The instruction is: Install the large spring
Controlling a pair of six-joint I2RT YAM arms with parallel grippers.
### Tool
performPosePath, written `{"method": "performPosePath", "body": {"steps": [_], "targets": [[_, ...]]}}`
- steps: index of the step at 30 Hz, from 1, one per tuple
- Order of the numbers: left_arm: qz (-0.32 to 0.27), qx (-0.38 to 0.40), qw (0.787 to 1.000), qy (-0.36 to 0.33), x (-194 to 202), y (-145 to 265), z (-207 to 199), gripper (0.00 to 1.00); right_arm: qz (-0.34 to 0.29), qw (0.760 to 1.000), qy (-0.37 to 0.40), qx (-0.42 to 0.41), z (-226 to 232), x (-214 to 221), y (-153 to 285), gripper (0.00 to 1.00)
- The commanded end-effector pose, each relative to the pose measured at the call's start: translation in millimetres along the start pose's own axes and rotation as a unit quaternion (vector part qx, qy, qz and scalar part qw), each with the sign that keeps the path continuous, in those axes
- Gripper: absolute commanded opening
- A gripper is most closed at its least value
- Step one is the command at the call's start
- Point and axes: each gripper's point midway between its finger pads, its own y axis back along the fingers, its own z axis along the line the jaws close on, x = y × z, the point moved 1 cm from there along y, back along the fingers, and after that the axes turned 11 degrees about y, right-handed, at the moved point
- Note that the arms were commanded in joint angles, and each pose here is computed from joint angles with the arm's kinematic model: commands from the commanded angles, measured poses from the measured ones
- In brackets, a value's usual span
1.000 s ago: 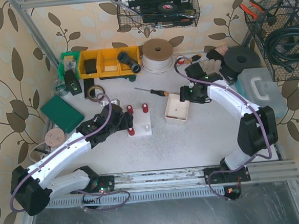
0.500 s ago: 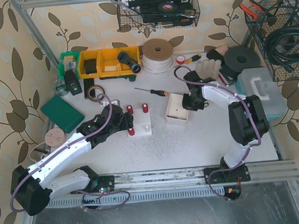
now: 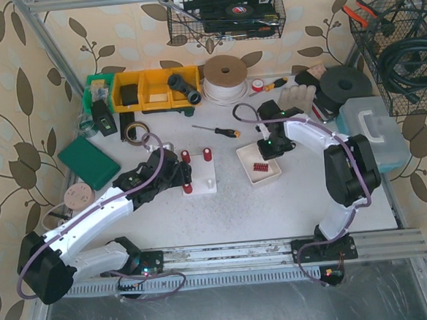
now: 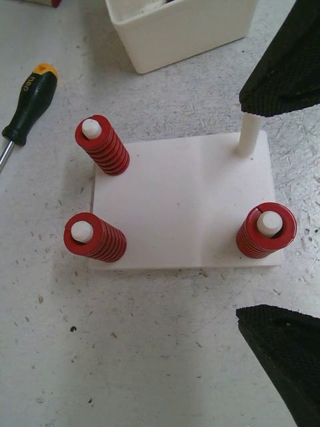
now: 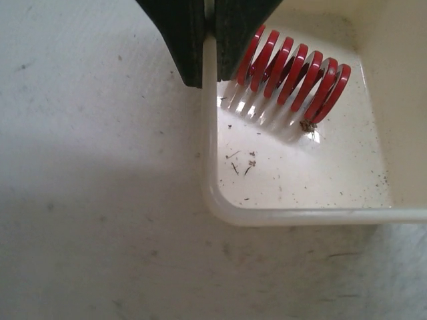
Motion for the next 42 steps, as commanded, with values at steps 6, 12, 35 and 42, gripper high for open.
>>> {"method": "performPosePath", "body": {"steps": [6,12,35,42], "targets": [[0.001,0.016,1.0,-0.017,-4,2,-13,0.8,0.006,0.991,0.131,0.019,9,-18,-18,0.05],[0.002,0.017,1.0,-0.016,-3,1,-13,0.8,-0.034,0.992,0.121,0.016,11,-29,11,0.56],[-0.001,0.025,1.0,-0.014,-3,5,-13,0.8,0.042,0.964,0.261,0.011,72,38,38,0.47],[-0.001,0.024,1.0,-0.014,-3,5,-12,0.8,0.061,0.954,0.291,0.03,73,32,13,0.48]]}}
